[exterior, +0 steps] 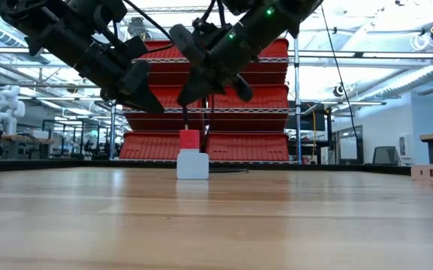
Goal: Insert USB
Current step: Insert the black charger cable into the pink charger adapter
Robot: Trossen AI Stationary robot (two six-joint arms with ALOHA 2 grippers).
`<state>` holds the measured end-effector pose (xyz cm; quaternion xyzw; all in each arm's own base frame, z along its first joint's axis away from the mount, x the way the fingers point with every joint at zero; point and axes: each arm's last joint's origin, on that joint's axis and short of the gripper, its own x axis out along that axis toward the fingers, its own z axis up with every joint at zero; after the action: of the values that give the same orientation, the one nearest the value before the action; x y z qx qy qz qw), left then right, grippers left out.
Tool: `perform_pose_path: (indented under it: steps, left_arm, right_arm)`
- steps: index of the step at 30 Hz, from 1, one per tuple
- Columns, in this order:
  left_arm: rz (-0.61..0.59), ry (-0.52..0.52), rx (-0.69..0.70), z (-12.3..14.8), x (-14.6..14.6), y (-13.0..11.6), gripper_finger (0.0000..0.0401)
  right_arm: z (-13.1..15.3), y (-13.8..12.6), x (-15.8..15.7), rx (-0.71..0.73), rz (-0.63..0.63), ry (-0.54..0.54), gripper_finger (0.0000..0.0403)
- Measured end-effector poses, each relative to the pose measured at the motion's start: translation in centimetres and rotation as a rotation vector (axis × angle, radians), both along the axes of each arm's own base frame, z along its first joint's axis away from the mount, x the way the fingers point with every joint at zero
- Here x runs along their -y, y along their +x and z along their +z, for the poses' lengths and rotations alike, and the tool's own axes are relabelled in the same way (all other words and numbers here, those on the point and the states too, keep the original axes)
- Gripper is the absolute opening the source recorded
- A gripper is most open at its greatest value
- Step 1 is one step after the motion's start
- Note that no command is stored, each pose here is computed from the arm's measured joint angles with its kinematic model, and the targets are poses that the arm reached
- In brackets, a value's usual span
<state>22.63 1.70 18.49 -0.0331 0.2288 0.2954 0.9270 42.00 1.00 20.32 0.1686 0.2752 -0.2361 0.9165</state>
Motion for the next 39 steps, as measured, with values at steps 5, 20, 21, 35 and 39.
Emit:
perform_pose_path:
  steps: [5, 20, 21, 35, 39]
  left_arm:
    - [0.000, 0.000, 0.000, 0.0, 0.0, 0.0, 0.0169]
    - [0.000, 0.000, -0.001, 0.0, 0.0, 0.0, 0.0169]
    - [0.000, 0.000, -0.001, 0.0, 0.0, 0.0, 0.0169]
    - [-0.002, 0.000, -0.001, 0.0, 0.0, 0.0, 0.0169]
    - [-0.002, 0.000, -0.001, 0.0, 0.0, 0.0, 0.0169]
  right_arm:
    - [0.0, 0.0, 0.4, 0.004, 0.016, 0.038, 0.0000]
    - [1.1, -1.0, 2.2, -0.047, 0.008, 0.040, 0.0000]
    - [1.1, -1.0, 2.2, -0.045, 0.010, 0.043, 0.0000]
    - [1.2, -1.2, 4.2, -0.054, 0.030, 0.100, 0.0000]
    - [1.1, -1.3, 4.8, -0.065, 0.031, 0.088, 0.0000]
